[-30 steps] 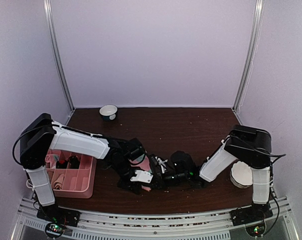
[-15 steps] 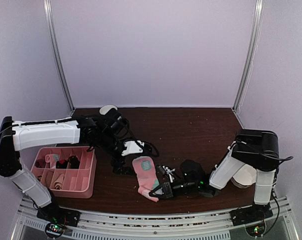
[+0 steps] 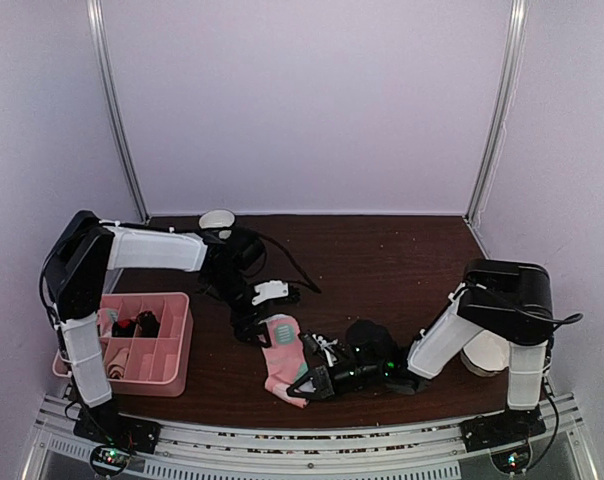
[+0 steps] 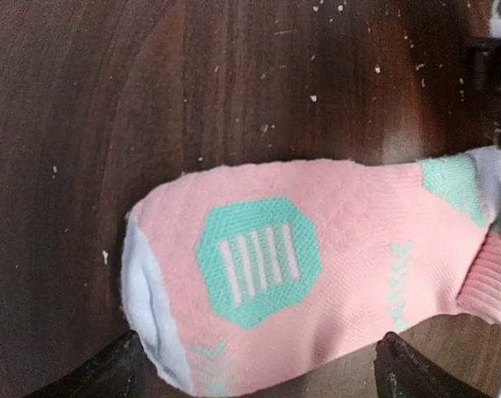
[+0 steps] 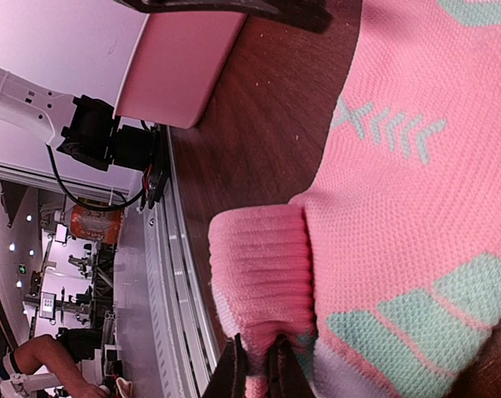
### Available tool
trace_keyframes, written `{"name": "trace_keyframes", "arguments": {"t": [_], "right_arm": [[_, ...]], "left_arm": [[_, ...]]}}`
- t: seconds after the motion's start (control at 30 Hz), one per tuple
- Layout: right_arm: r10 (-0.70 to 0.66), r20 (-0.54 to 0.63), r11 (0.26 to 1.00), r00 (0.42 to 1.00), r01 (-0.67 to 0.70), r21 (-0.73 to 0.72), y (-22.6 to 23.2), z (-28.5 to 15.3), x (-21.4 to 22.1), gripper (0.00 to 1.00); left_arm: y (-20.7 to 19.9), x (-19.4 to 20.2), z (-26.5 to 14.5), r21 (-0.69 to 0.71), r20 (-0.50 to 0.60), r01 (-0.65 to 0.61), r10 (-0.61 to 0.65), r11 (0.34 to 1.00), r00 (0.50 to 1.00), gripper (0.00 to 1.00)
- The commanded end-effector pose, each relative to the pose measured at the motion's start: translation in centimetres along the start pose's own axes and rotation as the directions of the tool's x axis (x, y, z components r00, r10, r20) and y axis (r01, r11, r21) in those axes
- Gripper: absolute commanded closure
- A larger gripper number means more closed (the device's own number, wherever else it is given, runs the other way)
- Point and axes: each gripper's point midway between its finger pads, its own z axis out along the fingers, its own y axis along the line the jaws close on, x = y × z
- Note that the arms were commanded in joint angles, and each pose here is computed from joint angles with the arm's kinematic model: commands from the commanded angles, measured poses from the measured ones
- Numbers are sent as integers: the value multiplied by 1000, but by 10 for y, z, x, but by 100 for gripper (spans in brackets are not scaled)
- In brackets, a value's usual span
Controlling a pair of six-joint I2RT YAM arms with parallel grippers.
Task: Roll the socks
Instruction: Roll the sock.
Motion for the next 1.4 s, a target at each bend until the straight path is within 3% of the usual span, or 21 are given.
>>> {"name": "trace_keyframes", "arguments": {"t": [0.0, 0.27, 0.4, 0.57, 0.73, 0.97, 1.13, 1.23, 1.3, 1.37], "right_arm": [[331, -181, 827, 926, -192, 528, -133, -47, 117, 100], [295, -211, 837, 932, -146, 527, -117, -47, 117, 100], [263, -246, 824, 933, -85, 560, -111, -48, 118, 100], [299, -233, 823, 925, -127, 553, -117, -44, 124, 100], [364, -231, 823, 902, -195, 533, -123, -42, 136, 100], [497, -151, 777, 855, -361, 515, -138, -58, 148, 100], [516, -137, 766, 846, -383, 517, -141, -60, 150, 100], [509, -135, 762, 850, -373, 529, -141, -58, 146, 100], [509, -134, 759, 850, -371, 535, -142, -56, 145, 100], [512, -132, 760, 849, -376, 530, -141, -54, 143, 100]], "left_arm": [[19, -14, 16, -137, -49, -80, 74, 987, 996, 2], [37, -28, 48, -230, -139, -160, 130, 960, 982, 2], [32, -43, 59, -204, -135, -189, 164, 960, 977, 2], [31, -50, 59, -196, -117, -175, 154, 965, 981, 2], [28, -62, 38, -225, -66, -188, 178, 956, 982, 2], [28, -100, -20, -325, 77, -170, 205, 930, 976, 2], [48, -121, -68, -437, 201, -30, 130, 899, 971, 2], [56, -123, -87, -369, 280, 34, 77, 929, 957, 2], [30, -120, -90, -156, 308, -54, 100, 986, 946, 2], [0, -110, -90, 9, 322, -129, 120, 992, 939, 2]]}}
